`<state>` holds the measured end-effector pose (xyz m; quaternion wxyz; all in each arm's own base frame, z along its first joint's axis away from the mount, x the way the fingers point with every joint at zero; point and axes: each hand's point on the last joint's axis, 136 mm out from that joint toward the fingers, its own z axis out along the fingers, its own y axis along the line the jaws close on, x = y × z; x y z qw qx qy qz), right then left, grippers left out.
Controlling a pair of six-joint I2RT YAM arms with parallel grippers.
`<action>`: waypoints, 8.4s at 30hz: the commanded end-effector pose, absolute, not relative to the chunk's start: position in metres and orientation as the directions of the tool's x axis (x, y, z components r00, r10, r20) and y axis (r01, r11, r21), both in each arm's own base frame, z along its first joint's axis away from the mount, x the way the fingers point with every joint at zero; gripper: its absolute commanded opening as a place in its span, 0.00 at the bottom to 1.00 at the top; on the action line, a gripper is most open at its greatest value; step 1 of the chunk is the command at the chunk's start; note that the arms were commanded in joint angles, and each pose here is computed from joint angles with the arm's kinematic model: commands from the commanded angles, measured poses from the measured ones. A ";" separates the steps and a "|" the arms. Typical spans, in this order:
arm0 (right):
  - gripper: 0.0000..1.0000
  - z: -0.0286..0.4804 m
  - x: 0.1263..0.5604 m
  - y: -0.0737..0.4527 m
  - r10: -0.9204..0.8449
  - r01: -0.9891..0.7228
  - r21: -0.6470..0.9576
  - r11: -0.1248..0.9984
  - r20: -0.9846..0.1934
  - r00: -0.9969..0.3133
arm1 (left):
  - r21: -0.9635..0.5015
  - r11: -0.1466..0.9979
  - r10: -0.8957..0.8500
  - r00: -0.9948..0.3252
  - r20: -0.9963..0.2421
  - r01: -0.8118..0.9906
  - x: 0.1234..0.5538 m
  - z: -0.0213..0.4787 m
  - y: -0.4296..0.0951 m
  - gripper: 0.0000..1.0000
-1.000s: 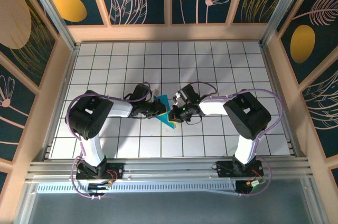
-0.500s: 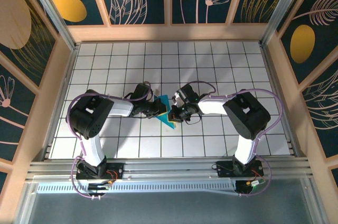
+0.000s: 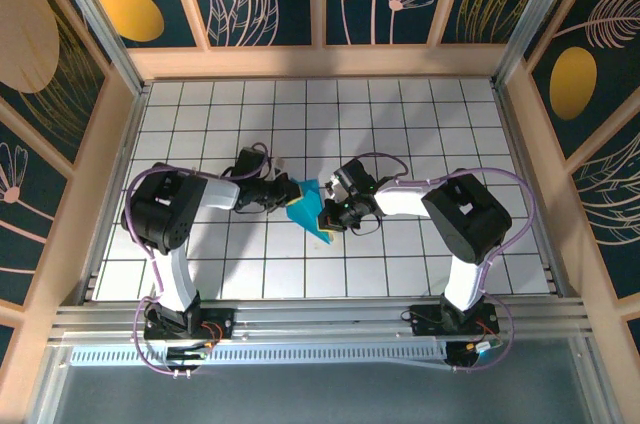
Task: Fold a paper plane with a square sheet of paper (fold left side to right side)
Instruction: Fourth fold the wing at the center of the table.
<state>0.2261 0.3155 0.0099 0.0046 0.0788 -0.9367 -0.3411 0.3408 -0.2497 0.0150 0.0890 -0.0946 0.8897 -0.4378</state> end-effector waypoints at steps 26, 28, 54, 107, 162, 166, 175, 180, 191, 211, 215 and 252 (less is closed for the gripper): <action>0.00 -0.056 0.180 0.252 -0.116 -0.054 0.356 0.933 0.156 -0.981 | -0.764 0.644 -0.301 -0.904 -0.303 0.041 0.378 0.067 -0.200 0.02; 0.00 -0.056 0.179 0.251 -0.117 -0.054 0.354 0.934 0.158 -0.981 | -0.774 0.629 -0.264 -0.919 -0.294 0.067 0.358 0.071 -0.213 0.02; 0.00 -0.050 0.185 0.257 -0.121 -0.063 0.365 0.929 0.139 -0.983 | -0.743 0.668 -0.122 -0.979 -0.161 0.039 0.324 0.015 -0.269 0.01; 0.00 -0.013 0.212 0.317 -0.100 -0.048 0.611 0.790 0.051 -0.994 | -0.632 0.769 -0.186 -0.980 -0.075 -0.097 0.310 -0.027 -0.243 0.00; 0.00 -0.014 0.150 0.279 -0.123 -0.037 0.538 0.842 0.125 -0.984 | -0.597 0.795 -0.183 -0.981 -0.069 -0.107 0.310 -0.035 -0.239 0.00; 0.00 -0.012 0.151 0.279 -0.123 -0.040 0.540 0.841 0.118 -0.985 | -0.597 0.795 -0.183 -0.981 -0.067 -0.107 0.310 -0.036 -0.238 0.00; 0.00 -0.010 0.150 0.277 -0.121 -0.040 0.533 0.845 0.118 -0.986 | -0.595 0.797 -0.181 -0.981 -0.071 -0.104 0.310 -0.035 -0.238 0.00; 0.00 -0.010 0.148 0.275 -0.119 -0.039 0.529 0.848 0.119 -0.986 | -0.594 0.798 -0.181 -0.981 -0.071 -0.105 0.310 -0.035 -0.238 0.00; 0.00 -0.010 0.142 0.270 -0.127 -0.042 0.513 0.858 0.132 -0.983 | -0.591 0.800 -0.180 -0.981 -0.071 -0.104 0.311 -0.036 -0.238 0.00; 0.00 -0.003 0.138 0.263 -0.147 -0.065 0.489 0.870 0.130 -0.981 | -0.592 0.800 -0.177 -0.981 -0.075 -0.100 0.312 -0.034 -0.238 0.00; 0.00 0.024 0.154 0.272 -0.136 -0.080 0.565 0.821 0.058 -0.989 | -0.612 0.784 -0.178 -0.981 -0.070 -0.098 0.311 -0.029 -0.242 0.00; 0.43 0.049 0.293 0.346 -0.133 -0.332 0.660 0.674 -0.334 -0.933 | -0.544 0.839 -0.356 -0.782 -0.511 -0.026 0.333 0.118 -0.182 0.33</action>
